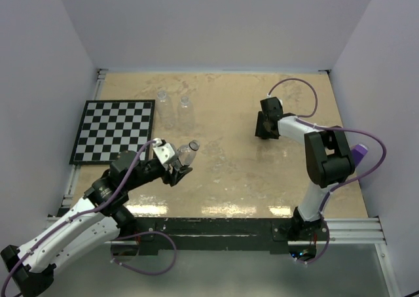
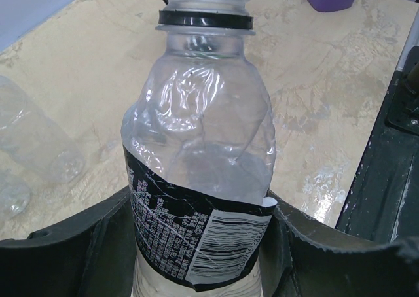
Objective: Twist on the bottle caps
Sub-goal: Pick up the bottle cap from the center of the board.
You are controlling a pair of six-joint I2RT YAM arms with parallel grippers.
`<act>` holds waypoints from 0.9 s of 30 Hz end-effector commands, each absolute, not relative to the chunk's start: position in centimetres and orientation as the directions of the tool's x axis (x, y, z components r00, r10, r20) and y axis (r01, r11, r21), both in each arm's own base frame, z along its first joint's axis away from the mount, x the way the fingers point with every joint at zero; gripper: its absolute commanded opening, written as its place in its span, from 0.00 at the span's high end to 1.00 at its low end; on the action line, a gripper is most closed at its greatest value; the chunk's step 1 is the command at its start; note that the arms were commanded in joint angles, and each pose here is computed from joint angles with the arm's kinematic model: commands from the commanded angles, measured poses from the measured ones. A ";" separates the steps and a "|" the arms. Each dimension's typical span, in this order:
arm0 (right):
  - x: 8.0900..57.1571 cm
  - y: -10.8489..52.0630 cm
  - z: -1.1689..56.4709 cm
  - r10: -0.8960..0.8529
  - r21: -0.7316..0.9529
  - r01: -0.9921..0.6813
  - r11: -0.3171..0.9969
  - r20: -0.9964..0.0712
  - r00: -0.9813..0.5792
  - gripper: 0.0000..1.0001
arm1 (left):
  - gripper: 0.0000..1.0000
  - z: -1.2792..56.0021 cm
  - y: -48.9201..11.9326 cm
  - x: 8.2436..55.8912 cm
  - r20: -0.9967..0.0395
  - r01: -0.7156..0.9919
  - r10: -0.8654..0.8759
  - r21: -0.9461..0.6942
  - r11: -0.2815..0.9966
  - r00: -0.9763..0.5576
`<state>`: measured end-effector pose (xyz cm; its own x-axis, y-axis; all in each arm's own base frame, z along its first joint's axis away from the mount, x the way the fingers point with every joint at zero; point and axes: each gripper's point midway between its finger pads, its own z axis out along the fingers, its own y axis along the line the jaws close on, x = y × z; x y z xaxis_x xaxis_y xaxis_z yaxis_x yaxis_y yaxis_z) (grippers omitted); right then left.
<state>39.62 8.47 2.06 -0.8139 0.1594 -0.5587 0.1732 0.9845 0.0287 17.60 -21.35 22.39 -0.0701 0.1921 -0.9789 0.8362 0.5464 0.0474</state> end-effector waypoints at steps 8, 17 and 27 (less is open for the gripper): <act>41.1 7.9 2.7 0.145 0.005 0.176 0.984 -0.591 -0.793 0.60 | 0.92 23.0 -21.3 18.0 -0.979 0.832 0.200 0.078 0.550 -0.039; 41.2 7.8 5.6 0.112 0.002 0.145 0.989 -0.643 -0.757 0.77 | 0.97 22.0 -21.5 17.9 -0.969 0.847 0.241 0.088 0.524 -0.048; 38.0 14.2 15.6 -0.038 0.122 -0.200 0.972 -0.759 -0.649 0.92 | 0.99 22.2 -22.2 17.4 -0.970 0.877 0.244 0.127 0.463 0.011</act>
<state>39.48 10.30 9.91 -0.7334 0.0514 -0.6779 0.0027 0.9973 0.0727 17.50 -21.69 20.86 -0.0615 0.2632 -0.9628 0.8608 0.5023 0.0824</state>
